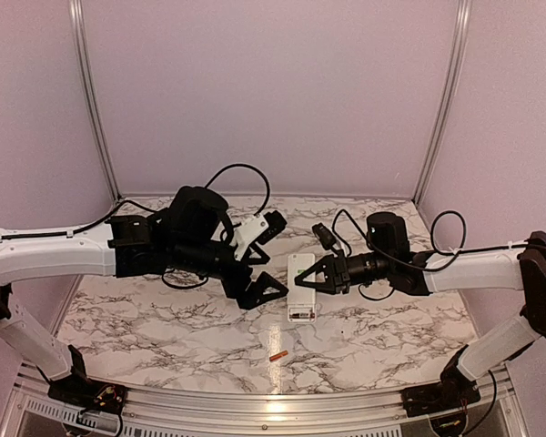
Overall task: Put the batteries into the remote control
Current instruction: Place the battery in the battery compartment, then load the battery into the battery compartment.
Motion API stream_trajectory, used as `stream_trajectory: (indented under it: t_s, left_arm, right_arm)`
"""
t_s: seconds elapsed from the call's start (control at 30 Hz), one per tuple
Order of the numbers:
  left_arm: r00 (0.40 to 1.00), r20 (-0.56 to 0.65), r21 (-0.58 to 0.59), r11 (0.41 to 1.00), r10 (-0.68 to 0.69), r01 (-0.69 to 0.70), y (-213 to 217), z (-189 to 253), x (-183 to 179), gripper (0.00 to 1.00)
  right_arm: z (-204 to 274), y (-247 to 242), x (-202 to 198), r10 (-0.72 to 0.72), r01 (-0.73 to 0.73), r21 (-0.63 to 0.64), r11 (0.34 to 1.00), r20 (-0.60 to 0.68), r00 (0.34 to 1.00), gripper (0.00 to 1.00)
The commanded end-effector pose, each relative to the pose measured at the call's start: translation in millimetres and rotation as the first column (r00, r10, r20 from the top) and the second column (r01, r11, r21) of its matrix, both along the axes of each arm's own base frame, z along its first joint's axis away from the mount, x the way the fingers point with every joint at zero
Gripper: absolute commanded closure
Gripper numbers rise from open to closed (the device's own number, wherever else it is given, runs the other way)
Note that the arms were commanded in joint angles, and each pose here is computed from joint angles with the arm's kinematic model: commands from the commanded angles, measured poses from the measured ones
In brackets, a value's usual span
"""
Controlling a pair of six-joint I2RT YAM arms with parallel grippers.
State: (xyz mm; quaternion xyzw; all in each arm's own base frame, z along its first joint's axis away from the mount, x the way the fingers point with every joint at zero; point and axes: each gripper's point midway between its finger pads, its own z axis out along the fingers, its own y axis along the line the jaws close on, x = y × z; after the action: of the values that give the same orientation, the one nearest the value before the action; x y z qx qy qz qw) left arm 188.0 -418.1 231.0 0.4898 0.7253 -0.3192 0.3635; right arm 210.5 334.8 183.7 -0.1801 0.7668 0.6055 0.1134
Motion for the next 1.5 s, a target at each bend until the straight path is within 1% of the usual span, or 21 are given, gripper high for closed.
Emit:
stream_trajectory:
  t_s: [0.0,0.1,0.2,0.23,0.3,0.4,0.5,0.87,1.27,1.4,1.47]
  left_arm:
    - [0.958,-0.153,-0.178,0.946,0.244,-0.270,26.8,22.0,29.9,0.01]
    - [0.911,-0.266,-0.163,0.917,0.316,-0.365,37.8,-0.8,31.6,0.01]
    - [0.863,-0.377,-0.118,0.907,0.335,-0.404,35.3,-22.6,27.4,0.01]
    - [0.851,-0.411,-0.122,0.906,0.326,-0.405,33.2,-26.8,24.2,0.01]
    - [0.820,-0.489,-0.174,0.888,0.297,-0.425,28.2,-26.3,20.4,0.01]
    - [0.798,-0.537,-0.196,0.880,0.274,-0.434,23.7,-28.2,17.6,0.01]
    - [0.797,-0.549,-0.211,0.880,0.253,-0.425,15.5,-28.8,12.9,0.01]
    - [0.822,-0.533,-0.187,0.920,0.199,-0.344,-14.5,-41.1,-4.3,0.01]
    - [0.822,-0.544,-0.188,0.930,0.169,-0.316,-29.6,-42.7,-5.0,0.01]
    - [0.821,-0.549,-0.188,0.934,0.157,-0.304,-32.4,-44.2,-6.5,0.06]
    - [0.817,-0.557,-0.188,0.935,0.151,-0.301,-33.5,-45.5,-7.5,0.09]
  right_arm:
    - [10.9,2.2,14.3,-0.056,0.054,0.041,0.998,0.036,0.998,1.00]
    - [13.0,3.9,19.5,-0.077,0.075,0.053,0.996,0.035,0.996,1.00]
    - [13.1,6.0,24.2,-0.092,0.090,0.061,0.994,0.025,0.995,1.00]
    - [13.8,6.5,26.0,-0.099,0.098,0.064,0.993,0.021,0.995,1.00]
    - [14.4,7.2,29.2,-0.111,0.110,0.065,0.992,0.023,0.994,1.00]
    - [14.3,7.8,33.6,-0.131,0.129,0.062,0.990,0.022,0.991,1.00]
    - [15.1,8.3,37.0,-0.147,0.146,0.066,0.987,0.022,0.989,1.00]
    - [16.1,15.6,38.3,-0.159,0.159,0.092,0.983,0.001,0.987,1.00]
    - [17.3,20.5,31.2,-0.138,0.138,0.096,0.986,-0.006,0.990,1.00]
    - [18.7,20.8,30.9,-0.138,0.137,0.099,0.986,-0.004,0.990,1.00]
    - [19.4,20.4,30.9,-0.138,0.138,0.100,0.985,-0.003,0.990,1.00]
